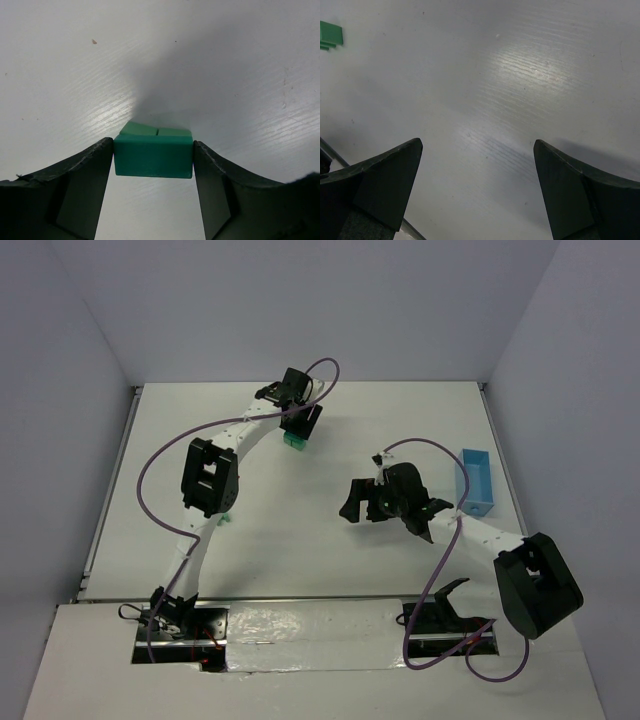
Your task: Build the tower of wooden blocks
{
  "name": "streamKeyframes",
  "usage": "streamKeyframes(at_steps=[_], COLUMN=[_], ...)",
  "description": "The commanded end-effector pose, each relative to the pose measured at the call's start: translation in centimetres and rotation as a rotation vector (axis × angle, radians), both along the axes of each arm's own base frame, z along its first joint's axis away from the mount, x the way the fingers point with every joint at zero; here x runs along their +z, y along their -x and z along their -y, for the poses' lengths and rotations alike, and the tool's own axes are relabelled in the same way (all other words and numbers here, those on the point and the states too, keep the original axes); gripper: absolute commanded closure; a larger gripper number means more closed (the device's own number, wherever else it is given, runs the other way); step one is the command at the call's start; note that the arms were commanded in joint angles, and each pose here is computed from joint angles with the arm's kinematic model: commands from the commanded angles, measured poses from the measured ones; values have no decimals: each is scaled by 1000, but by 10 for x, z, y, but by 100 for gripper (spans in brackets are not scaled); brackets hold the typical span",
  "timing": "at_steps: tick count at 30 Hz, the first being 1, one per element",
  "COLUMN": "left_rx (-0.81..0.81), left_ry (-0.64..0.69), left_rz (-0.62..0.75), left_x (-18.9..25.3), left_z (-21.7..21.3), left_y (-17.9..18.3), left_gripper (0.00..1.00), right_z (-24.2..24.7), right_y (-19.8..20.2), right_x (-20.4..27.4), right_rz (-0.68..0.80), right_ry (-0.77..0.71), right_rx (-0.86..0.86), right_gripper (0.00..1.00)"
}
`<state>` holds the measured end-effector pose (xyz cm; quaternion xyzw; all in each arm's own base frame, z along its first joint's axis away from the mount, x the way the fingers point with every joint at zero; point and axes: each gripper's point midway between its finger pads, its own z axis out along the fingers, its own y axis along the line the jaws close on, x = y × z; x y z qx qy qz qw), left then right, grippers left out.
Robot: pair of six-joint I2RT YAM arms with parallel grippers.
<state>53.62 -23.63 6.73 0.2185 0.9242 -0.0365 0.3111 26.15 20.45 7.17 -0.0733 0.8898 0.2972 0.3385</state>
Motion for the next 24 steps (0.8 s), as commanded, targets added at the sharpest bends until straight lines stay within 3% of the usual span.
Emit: streamKeyframes(at_steps=[1,19,24], left_rx=[-37,-71,-72], left_ry=[36,14,7], left_rz=[35,77,70], left_x=[27,40,38], left_z=[8,5,4], left_y=[-1,-5,-3], left_gripper=[25,23,14], right_z=[-7,-10,-10], right_y=[-11,-10,-10], right_x=[14,13,14], right_rz=[46,42,44], right_ry=[-2,1,2], right_rx=[9,21,22], right_gripper=[0,0,0])
